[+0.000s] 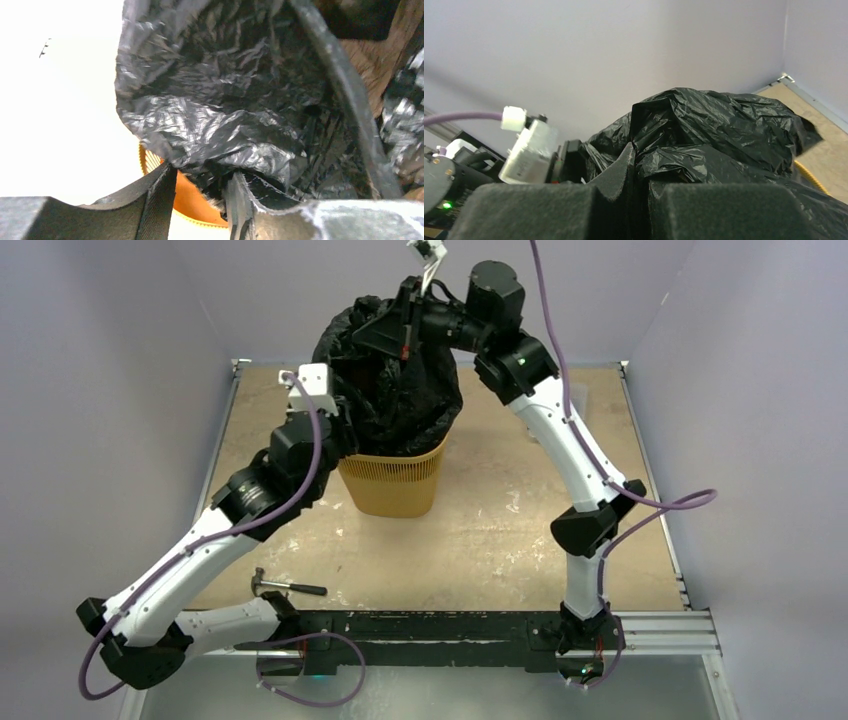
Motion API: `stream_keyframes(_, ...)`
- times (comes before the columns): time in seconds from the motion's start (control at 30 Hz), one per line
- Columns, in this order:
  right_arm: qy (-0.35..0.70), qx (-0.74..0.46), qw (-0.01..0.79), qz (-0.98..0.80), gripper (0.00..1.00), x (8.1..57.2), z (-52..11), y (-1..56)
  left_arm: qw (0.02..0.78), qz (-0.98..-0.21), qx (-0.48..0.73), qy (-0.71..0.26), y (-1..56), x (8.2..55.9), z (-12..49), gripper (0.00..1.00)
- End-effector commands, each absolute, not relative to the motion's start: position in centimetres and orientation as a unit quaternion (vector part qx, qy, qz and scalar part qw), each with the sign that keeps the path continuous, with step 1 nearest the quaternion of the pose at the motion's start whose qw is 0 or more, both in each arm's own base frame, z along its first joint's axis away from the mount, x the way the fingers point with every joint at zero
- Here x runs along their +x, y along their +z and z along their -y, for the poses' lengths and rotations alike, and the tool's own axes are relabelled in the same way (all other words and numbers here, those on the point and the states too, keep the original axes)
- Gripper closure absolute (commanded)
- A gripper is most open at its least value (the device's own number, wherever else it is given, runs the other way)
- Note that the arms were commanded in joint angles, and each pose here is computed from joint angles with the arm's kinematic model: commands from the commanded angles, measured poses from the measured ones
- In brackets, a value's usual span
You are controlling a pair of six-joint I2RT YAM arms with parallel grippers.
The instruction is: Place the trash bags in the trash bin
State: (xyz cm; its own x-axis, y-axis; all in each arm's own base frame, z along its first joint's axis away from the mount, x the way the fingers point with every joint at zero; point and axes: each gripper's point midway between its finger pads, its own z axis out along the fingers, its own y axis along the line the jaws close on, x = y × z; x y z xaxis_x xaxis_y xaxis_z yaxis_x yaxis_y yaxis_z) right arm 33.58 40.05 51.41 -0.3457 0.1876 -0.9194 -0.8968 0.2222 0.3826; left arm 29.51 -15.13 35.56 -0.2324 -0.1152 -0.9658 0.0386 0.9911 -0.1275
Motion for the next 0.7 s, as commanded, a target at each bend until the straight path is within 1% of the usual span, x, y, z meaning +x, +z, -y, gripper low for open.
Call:
stream_keyframes(0.0,0.563,-0.304,0.513,-0.573,0.90,31.5,-40.9,54.2,0.646,-0.757,-0.072,-0.073,38.2,28.4,12.8,0.58)
stream_keyframes(0.1,0.580,-0.316,0.492,-0.567,0.90,30.9,-41.7,53.6,0.655,-0.747,-0.087,-0.076,39.0,27.6,11.6,0.51)
stream_keyframes(0.13,0.601,-0.325,0.475,-0.554,0.90,29.9,-42.0,54.1,0.658,-0.743,-0.092,-0.076,39.3,27.4,11.2,0.48)
stream_keyframes(0.2,0.647,-0.364,0.456,-0.491,0.89,25.8,-42.5,57.0,0.666,-0.735,-0.104,-0.074,39.8,26.9,10.3,0.42)
stream_keyframes(0.27,0.651,-0.374,0.475,-0.459,0.88,24.2,-41.5,59.5,0.672,-0.728,-0.115,-0.073,40.4,26.6,9.6,0.38)
stream_keyframes(0.33,0.647,-0.364,0.485,-0.462,0.87,24.7,-40.4,59.8,0.676,-0.722,-0.121,-0.076,40.9,26.2,9.1,0.37)
stream_keyframes(0.4,0.643,-0.359,0.482,-0.474,0.88,25.4,-40.5,58.3,0.680,-0.718,-0.126,-0.078,41.2,25.9,8.7,0.36)
stream_keyframes(0.53,0.582,-0.308,0.475,-0.584,0.89,30.4,-41.9,50.8,0.683,-0.714,-0.132,-0.077,41.3,25.6,8.2,0.33)
stream_keyframes(0.67,0.546,-0.281,0.474,-0.631,0.90,33.0,-42.3,47.5,0.681,-0.717,-0.126,-0.079,40.7,25.8,8.7,0.26)
